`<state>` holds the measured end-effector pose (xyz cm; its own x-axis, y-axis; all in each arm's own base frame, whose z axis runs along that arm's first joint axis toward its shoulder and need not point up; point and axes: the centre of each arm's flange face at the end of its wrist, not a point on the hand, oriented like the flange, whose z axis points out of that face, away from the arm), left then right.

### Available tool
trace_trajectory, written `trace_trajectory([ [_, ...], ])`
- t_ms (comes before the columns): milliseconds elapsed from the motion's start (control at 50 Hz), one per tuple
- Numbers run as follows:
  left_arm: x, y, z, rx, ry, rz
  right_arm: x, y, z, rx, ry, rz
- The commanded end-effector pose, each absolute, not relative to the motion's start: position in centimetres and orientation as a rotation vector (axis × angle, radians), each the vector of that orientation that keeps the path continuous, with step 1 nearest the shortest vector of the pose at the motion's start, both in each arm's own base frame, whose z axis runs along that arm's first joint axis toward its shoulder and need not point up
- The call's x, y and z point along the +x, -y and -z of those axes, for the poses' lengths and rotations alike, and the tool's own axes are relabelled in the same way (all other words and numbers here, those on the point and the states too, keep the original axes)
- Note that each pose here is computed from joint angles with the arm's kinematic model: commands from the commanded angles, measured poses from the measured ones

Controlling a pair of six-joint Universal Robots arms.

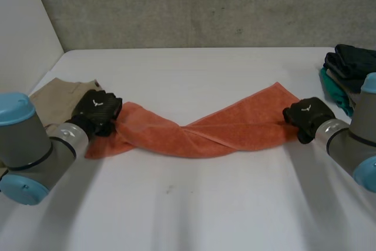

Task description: Fold the laundry.

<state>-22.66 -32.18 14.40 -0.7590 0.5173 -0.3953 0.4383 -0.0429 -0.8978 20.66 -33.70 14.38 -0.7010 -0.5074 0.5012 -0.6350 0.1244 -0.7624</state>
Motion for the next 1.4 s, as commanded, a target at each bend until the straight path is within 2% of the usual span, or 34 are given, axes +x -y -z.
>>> trace_trajectory([
  [20,-22.3,30.9,-20.4,-0.975,2.065,-2.113,20.2,33.4,-20.5,1.107,2.146,-1.774],
  [60,-22.3,29.5,-24.1,-0.913,1.993,-2.190,19.8,33.4,-24.1,1.075,2.058,-1.868],
  [140,-21.8,26.9,-30.4,-0.789,1.829,-2.336,19.6,33.2,-29.3,1.033,1.946,-2.019],
  [240,-21.3,24.1,-35.8,-0.675,1.646,-2.451,19.8,33.1,-32.2,0.995,1.949,-2.119],
  [320,-21.2,23.8,-35.6,-0.656,1.681,-2.413,19.9,33.4,-30.0,1.034,2.107,-2.003],
  [400,-22.2,24.2,-33.1,-0.700,1.778,-2.302,20.1,32.5,-25.1,1.092,2.403,-1.744],
  [480,-23.1,24.1,-32.0,-0.744,1.805,-2.264,20.9,31.1,-20.7,1.049,2.658,-1.602],
  [640,-23.9,23.7,-33.6,-0.732,1.753,-2.314,23.1,29.4,-15.1,1.123,2.706,-1.693],
  [760,-24.3,22.4,-35.3,-0.729,1.700,-2.333,24.9,29.8,-12.6,1.174,2.603,-1.776],
  [960,-24.1,21.1,-36.9,-0.689,1.654,-2.358,26.8,30.6,-10.6,1.204,2.539,-1.815],
  [1040,-24.0,21.0,-36.9,-0.682,1.663,-2.360,26.7,31.7,-11.9,1.135,2.465,-1.899],
  [1080,-23.9,21.0,-36.7,-0.682,1.678,-2.356,26.4,32.0,-13.6,1.088,2.428,-1.953],
  [1120,-23.7,21.0,-36.5,-0.686,1.693,-2.347,26.1,32.2,-15.4,1.064,2.387,-2.003],
  [1140,-23.5,21.0,-36.4,-0.687,1.713,-2.342,25.8,32.3,-17.8,1.047,2.338,-2.058],
  [1300,-22.3,20.4,-35.9,-0.716,1.799,-2.291,22.6,31.7,-28.0,1.054,2.177,-2.169],
  [1400,-22.0,20.1,-34.2,-0.750,1.887,-2.188,21.6,31.3,-30.2,1.111,2.238,-2.105],
])
